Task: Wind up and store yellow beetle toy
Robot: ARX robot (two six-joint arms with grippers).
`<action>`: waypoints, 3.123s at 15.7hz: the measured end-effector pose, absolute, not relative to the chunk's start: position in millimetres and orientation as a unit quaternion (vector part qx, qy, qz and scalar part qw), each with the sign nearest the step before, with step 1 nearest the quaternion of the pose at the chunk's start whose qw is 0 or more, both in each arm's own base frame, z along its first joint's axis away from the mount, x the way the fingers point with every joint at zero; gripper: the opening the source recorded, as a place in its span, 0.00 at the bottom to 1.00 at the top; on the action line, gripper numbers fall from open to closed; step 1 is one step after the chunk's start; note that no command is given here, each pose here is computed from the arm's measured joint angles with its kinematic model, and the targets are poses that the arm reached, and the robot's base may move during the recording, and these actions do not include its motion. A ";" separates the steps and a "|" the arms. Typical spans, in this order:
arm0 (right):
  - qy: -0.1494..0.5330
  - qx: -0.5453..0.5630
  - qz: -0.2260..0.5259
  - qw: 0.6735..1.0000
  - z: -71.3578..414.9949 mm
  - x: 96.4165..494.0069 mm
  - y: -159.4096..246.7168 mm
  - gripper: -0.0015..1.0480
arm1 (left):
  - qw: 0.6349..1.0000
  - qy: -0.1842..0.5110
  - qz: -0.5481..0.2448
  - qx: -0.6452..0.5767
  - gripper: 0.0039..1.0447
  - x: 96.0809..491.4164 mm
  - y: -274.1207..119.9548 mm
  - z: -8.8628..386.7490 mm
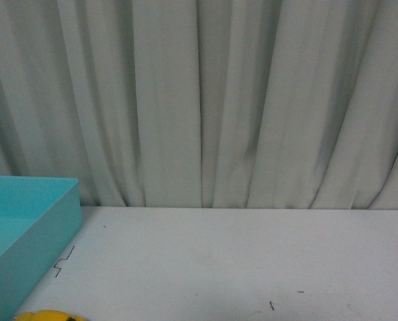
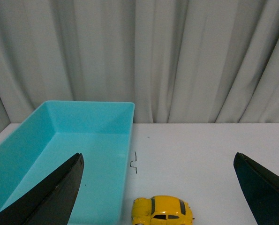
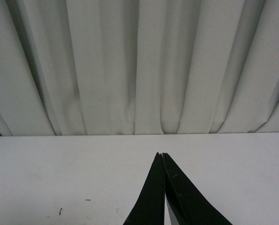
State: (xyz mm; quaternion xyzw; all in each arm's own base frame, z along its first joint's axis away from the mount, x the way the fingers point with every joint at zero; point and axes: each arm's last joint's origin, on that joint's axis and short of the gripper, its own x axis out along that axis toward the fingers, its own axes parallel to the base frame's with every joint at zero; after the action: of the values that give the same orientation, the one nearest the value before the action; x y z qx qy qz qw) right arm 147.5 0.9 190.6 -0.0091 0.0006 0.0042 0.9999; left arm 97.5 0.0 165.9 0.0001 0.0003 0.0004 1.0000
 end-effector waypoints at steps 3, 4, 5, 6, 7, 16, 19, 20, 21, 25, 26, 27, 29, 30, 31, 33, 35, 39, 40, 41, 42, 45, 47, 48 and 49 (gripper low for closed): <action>0.003 -0.009 0.004 1.000 182.4 137.8 0.8 0.02 | 1.000 0.000 0.000 0.000 0.94 97.5 0.0 165.9; 0.003 -0.009 0.004 1.000 180.6 134.6 0.8 0.02 | 1.000 0.000 0.000 0.000 0.94 97.5 0.0 165.9; 0.003 -0.009 0.004 1.000 178.7 131.7 0.8 0.02 | 1.000 0.000 0.000 0.000 0.94 97.5 0.0 165.9; 0.003 -0.009 0.004 1.000 177.1 129.3 0.7 0.02 | 1.000 0.000 0.001 0.000 0.94 97.5 0.0 165.9; 0.001 -0.009 0.004 1.000 176.3 126.8 0.7 0.02 | 1.000 0.000 0.000 0.000 0.94 97.5 0.0 165.9; -0.006 -0.008 0.004 1.000 170.1 112.7 0.6 0.02 | 1.000 0.000 0.001 0.000 0.94 97.5 0.0 165.9; -0.005 -0.008 0.004 1.000 169.6 109.2 0.6 0.02 | 1.000 0.000 0.000 0.000 0.94 97.5 0.0 165.9; -0.006 -0.008 0.004 1.000 169.6 108.1 0.6 0.02 | 1.000 0.000 0.001 0.000 0.94 97.5 0.0 165.9; 0.021 -0.007 0.004 1.000 163.6 102.2 0.6 0.02 | 1.000 0.000 0.000 0.000 0.94 97.5 0.0 165.9; -0.002 -0.007 0.002 1.000 166.6 97.2 0.5 0.07 | 1.000 0.000 0.000 0.000 0.94 97.5 0.0 165.9; -0.002 -0.007 0.002 1.000 166.6 97.2 0.5 0.37 | 1.000 0.000 0.000 0.000 0.94 97.5 0.0 165.9; -0.002 -0.007 0.002 1.000 166.6 97.2 0.5 0.47 | 1.000 0.000 0.000 0.000 0.94 97.5 0.0 165.9; -0.002 -0.007 0.002 1.000 166.6 97.2 0.5 0.70 | 0.997 0.065 0.013 -0.028 0.94 96.0 0.9 165.0; -0.001 -0.007 0.002 1.000 166.5 97.2 0.5 0.75 | 0.994 0.104 0.018 -0.041 0.94 96.4 1.4 165.3; -0.002 -0.007 0.002 1.000 166.6 97.2 0.5 0.78 | 0.988 0.138 0.029 -0.066 0.94 97.3 2.7 167.8; -0.002 -0.007 0.003 1.000 166.6 97.2 0.5 0.83 | 0.976 0.185 0.051 -0.106 0.94 99.5 5.3 176.1; -0.001 -0.007 0.002 1.000 166.5 97.3 0.5 0.95 | 0.977 0.148 0.063 -0.143 0.94 112.2 5.8 210.0; -0.001 -0.007 0.003 1.000 166.5 97.3 0.5 0.94 | 0.985 0.141 0.025 -0.099 0.94 188.7 -3.4 240.3; -0.001 -0.007 0.002 1.000 166.4 97.3 0.5 0.94 | 0.984 0.160 0.013 -0.079 0.94 210.0 -7.1 238.8; -0.002 -0.007 0.003 1.000 166.6 97.3 0.5 0.94 | 0.984 0.171 0.002 -0.058 0.94 230.3 -10.3 240.8; -0.001 -0.007 0.002 1.000 166.5 97.3 0.5 0.94 | 0.982 0.184 -0.028 -0.021 0.94 257.2 -17.6 248.5; -0.001 -0.007 0.002 1.000 166.5 97.3 0.5 0.94 | 0.957 0.229 -0.147 0.102 0.94 307.7 -49.5 254.1; -0.002 -0.007 0.002 1.000 166.5 97.3 0.5 0.94 | 0.924 0.262 -0.219 0.173 0.94 308.6 -62.1 244.6; -0.001 -0.007 0.002 1.000 166.5 97.3 0.5 0.94 | 0.894 0.289 -0.255 0.230 0.94 305.5 -65.3 236.4; -0.001 -0.007 0.002 1.000 166.5 97.3 0.5 0.94 | 0.863 0.315 -0.282 0.278 0.94 305.6 -64.6 230.6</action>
State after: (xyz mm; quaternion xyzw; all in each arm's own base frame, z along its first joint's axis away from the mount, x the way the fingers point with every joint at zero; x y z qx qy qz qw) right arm 97.3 0.5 166.5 -0.0071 -0.0014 0.0023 1.0000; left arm 305.6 -64.6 230.6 0.2781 0.3150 -0.2816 0.8626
